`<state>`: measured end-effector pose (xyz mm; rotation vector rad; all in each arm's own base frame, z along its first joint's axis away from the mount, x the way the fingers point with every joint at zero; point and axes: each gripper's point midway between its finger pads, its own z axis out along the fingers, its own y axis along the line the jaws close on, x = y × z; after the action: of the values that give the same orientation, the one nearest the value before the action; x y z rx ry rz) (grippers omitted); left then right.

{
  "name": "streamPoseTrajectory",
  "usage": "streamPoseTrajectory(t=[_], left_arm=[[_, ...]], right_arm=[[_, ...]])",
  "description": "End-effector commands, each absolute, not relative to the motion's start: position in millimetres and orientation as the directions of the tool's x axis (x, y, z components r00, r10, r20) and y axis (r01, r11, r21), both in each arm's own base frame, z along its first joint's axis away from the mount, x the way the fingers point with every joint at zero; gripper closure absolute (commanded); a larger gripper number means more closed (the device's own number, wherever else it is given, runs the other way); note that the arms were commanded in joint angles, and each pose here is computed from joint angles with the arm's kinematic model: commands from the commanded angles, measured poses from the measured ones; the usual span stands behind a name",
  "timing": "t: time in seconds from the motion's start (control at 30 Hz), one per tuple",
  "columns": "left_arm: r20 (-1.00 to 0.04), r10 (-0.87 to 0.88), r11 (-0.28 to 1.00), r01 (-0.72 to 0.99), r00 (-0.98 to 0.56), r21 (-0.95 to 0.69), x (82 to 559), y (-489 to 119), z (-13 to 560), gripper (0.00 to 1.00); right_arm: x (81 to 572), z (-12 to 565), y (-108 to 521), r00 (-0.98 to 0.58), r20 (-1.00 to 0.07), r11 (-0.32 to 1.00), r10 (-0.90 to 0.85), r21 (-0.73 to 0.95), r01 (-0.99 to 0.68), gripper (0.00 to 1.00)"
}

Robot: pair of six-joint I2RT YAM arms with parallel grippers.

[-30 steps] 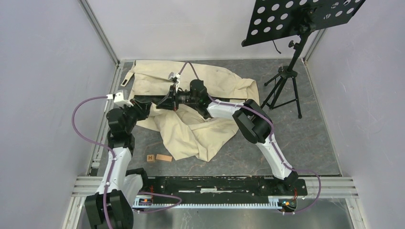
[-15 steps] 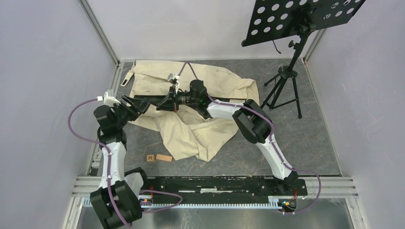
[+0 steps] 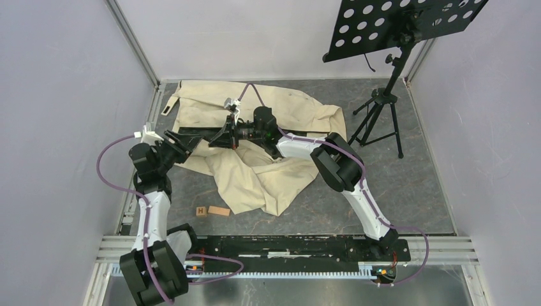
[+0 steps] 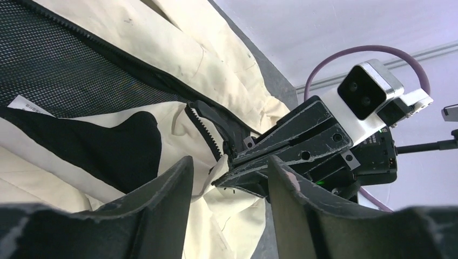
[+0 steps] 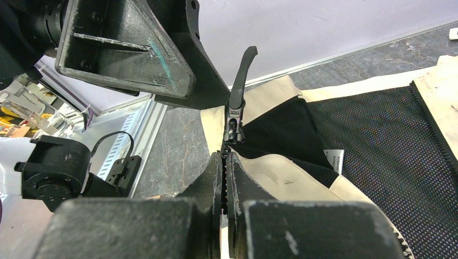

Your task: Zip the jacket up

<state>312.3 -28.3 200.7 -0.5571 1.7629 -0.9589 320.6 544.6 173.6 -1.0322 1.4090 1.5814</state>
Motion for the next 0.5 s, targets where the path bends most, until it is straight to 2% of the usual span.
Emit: streamPoseTrajectory(t=[0.0, 0.1, 0.3, 0.47], left_arm=[[-0.553, -0.757, 0.572, 0.058, -0.349, -0.819, 319, -24, 206, 0.43], [-0.549, -0.753, 0.562, 0.082, -0.363, -0.823, 319, -28, 206, 0.53], [-0.541, -0.751, 0.555, 0.084, -0.379, -0.828, 317, -30, 200, 0.54], [-0.532, -0.749, 0.548, 0.081, -0.394, -0.832, 317, -32, 194, 0.65]], right_arm=[[320, 226, 543, -0.310, -0.944, -0.105, 0.112, 0.299, -0.948, 1.00], [320, 226, 545, -0.311, -0.944, -0.101, 0.112, 0.300, -0.949, 1.00], [318, 224, 547, -0.310, -0.945, -0.099, 0.104, 0.301, -0.949, 1.00], [319, 226, 547, -0.308, -0.945, -0.094, 0.109, 0.299, -0.950, 1.00]])
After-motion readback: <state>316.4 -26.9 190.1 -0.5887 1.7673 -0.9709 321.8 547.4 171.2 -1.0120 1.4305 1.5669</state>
